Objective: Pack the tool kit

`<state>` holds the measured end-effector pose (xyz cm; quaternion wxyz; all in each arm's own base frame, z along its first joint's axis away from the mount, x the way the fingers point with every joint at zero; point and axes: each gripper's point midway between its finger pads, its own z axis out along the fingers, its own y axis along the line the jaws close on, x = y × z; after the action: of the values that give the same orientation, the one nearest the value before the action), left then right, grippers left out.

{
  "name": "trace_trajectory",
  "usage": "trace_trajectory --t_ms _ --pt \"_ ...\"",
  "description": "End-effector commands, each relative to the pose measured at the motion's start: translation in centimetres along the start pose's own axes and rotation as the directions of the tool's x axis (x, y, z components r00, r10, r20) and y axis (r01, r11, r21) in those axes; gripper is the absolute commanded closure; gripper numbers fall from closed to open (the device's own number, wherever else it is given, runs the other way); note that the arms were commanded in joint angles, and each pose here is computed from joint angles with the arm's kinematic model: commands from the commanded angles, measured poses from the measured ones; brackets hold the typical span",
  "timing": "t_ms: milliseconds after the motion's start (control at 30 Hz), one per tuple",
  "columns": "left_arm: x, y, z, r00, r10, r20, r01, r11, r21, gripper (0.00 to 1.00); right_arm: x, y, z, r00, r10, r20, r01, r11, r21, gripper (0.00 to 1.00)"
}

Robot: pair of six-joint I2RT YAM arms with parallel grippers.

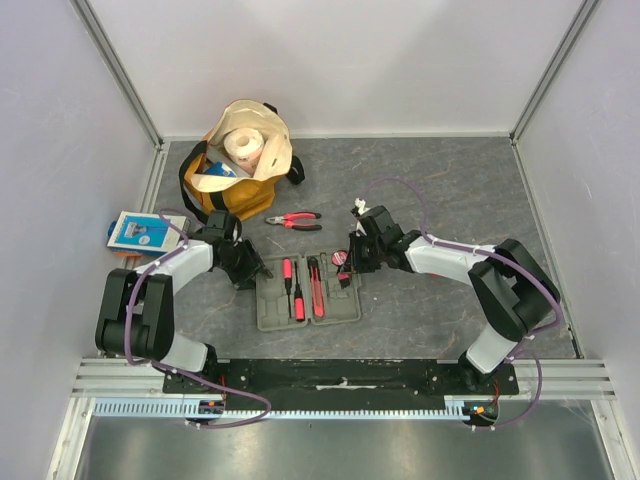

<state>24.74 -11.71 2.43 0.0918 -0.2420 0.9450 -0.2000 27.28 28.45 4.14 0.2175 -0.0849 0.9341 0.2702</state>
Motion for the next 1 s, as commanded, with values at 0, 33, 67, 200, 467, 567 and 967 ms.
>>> trace_trajectory --t_ms 0,33,67,200,467,567,967 --pt "0.1 -1.1 0.2 0.998 -0.057 -0.024 0.058 0.997 0.058 0.46 0.0 0.2 0.3 1.000 -0.011 0.022 0.011 1.000 -0.011 1.00" --pt "0.2 -1.0 0.4 0.997 -0.064 -0.031 0.065 0.996 0.059 0.47 0.1 0.0 0.3 1.000 -0.009 0.022 0.010 1.000 -0.005 1.00" --pt "0.2 -1.1 0.4 0.997 -0.068 -0.037 0.071 0.996 0.063 0.47 0.2 -0.2 0.3 1.000 -0.007 0.022 0.007 1.000 0.000 1.00" --pt "0.6 -1.3 0.9 0.992 -0.099 -0.072 0.104 0.992 0.074 0.50 0.6 -0.6 0.6 1.000 0.003 0.013 -0.003 1.000 0.013 1.00" --pt "0.9 -1.1 1.5 0.979 -0.181 -0.098 0.189 0.979 0.074 0.62 0.2 -0.1 0.0 0.999 0.049 0.021 -0.049 0.999 0.019 0.97" --pt "0.7 -1.0 1.6 0.975 -0.203 -0.089 0.210 0.975 0.068 0.63 -0.2 0.1 -0.3 0.998 0.048 0.032 -0.049 0.999 0.016 0.98" --pt "0.8 -0.5 2.1 0.968 -0.230 -0.100 0.236 0.970 0.055 0.64 0.3 -0.9 -0.5 0.999 0.020 0.035 -0.021 0.999 0.050 1.00"
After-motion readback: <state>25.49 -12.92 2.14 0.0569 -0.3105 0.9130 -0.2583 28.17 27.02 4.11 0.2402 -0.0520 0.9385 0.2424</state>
